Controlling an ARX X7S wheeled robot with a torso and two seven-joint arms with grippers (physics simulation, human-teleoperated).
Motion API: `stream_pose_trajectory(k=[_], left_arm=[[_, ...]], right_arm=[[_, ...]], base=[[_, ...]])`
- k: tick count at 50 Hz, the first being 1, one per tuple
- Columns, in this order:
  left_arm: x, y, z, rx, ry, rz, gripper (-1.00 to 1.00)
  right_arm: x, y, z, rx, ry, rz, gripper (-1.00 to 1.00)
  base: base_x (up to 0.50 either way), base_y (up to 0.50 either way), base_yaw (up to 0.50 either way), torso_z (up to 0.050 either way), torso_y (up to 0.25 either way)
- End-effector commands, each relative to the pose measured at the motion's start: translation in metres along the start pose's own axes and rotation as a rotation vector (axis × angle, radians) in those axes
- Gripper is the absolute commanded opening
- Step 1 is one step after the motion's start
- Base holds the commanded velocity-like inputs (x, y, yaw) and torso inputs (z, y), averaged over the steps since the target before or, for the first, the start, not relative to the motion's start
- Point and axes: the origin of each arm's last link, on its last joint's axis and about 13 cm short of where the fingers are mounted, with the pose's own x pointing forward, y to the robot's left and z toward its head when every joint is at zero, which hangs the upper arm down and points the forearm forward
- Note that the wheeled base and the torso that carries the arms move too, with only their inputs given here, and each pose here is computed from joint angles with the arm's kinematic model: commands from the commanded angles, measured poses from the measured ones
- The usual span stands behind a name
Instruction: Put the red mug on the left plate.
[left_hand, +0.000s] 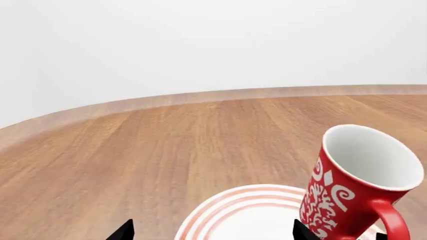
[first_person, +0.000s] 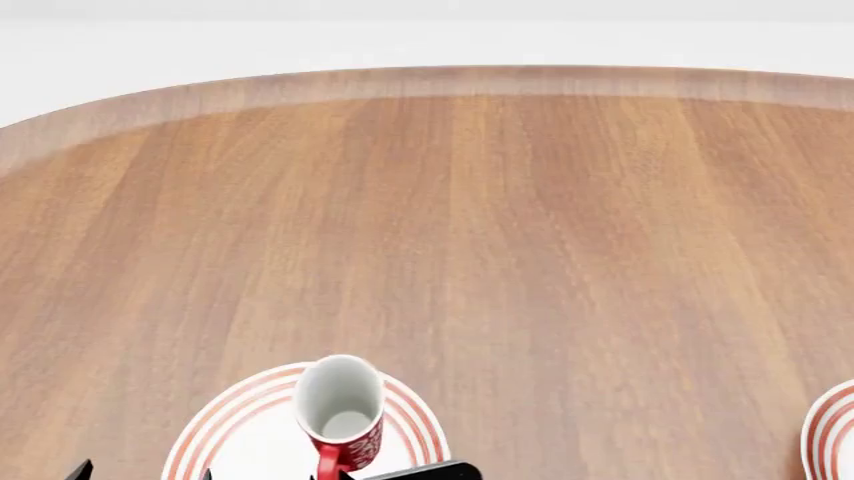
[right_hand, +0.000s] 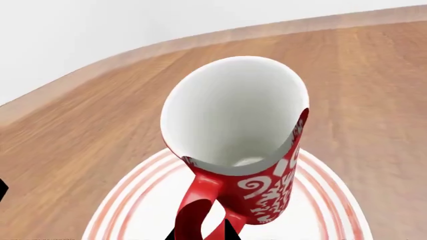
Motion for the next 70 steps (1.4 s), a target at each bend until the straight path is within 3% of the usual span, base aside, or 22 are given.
stream_pose_trajectory(k=[1,70], left_arm=[[0.000,0.000,0.000,0.000,0.000,0.000,1.00],[0.000,0.000,0.001,0.001,-0.004,0.000,1.00]], right_arm=[[0.004,0.000,-0.002,0.002,0.002,0.028,-1.00],[0.018,0.002,-0.031,-0.038,0.082,0.065,-1.00]], base=[[0.00,0.00,0.00,0.000,0.010],[0.00,0.00,0.00,0.000,0.000]])
